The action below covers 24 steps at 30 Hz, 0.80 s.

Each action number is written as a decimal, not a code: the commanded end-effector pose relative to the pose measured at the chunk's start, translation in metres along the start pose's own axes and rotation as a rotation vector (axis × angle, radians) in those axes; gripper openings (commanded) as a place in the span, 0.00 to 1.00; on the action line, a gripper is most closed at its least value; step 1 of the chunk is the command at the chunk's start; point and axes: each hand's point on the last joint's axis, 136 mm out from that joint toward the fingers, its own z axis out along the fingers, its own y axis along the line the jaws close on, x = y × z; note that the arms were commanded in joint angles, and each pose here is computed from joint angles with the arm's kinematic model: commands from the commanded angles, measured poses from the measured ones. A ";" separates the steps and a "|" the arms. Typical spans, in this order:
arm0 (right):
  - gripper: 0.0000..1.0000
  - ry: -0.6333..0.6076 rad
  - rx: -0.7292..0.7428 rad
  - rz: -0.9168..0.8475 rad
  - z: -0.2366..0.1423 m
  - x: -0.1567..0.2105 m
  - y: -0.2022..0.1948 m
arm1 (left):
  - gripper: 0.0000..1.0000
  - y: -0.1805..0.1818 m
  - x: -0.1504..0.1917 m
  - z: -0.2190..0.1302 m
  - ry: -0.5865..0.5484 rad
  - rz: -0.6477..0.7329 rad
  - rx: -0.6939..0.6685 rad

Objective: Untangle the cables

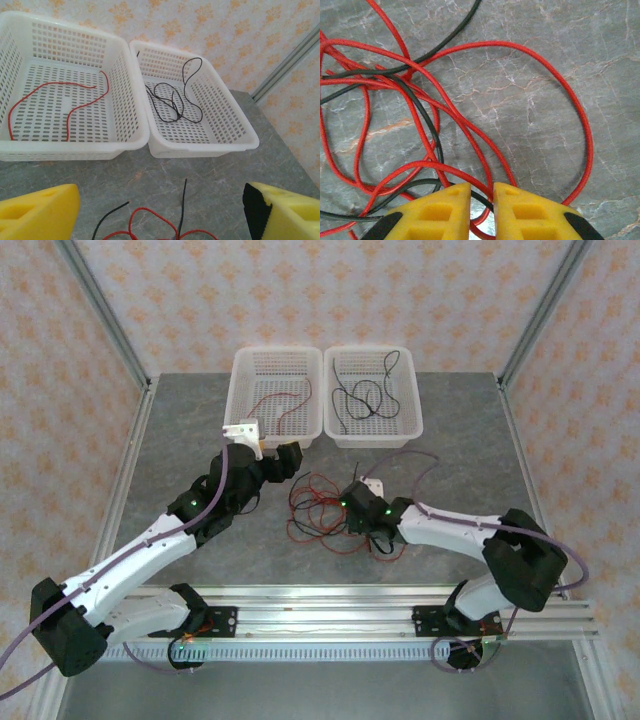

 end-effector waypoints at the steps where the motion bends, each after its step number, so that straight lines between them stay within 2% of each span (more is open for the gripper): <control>1: 0.19 -0.020 0.041 -0.017 0.007 -0.005 -0.005 | 0.86 0.006 0.003 0.001 0.012 -0.012 -0.024; 13: 0.21 0.009 0.061 -0.055 0.028 -0.005 0.002 | 0.86 0.007 0.000 0.000 0.008 -0.005 -0.039; 24: 0.19 0.052 0.034 -0.055 0.048 0.001 0.004 | 0.86 0.010 0.000 -0.001 0.009 -0.002 -0.052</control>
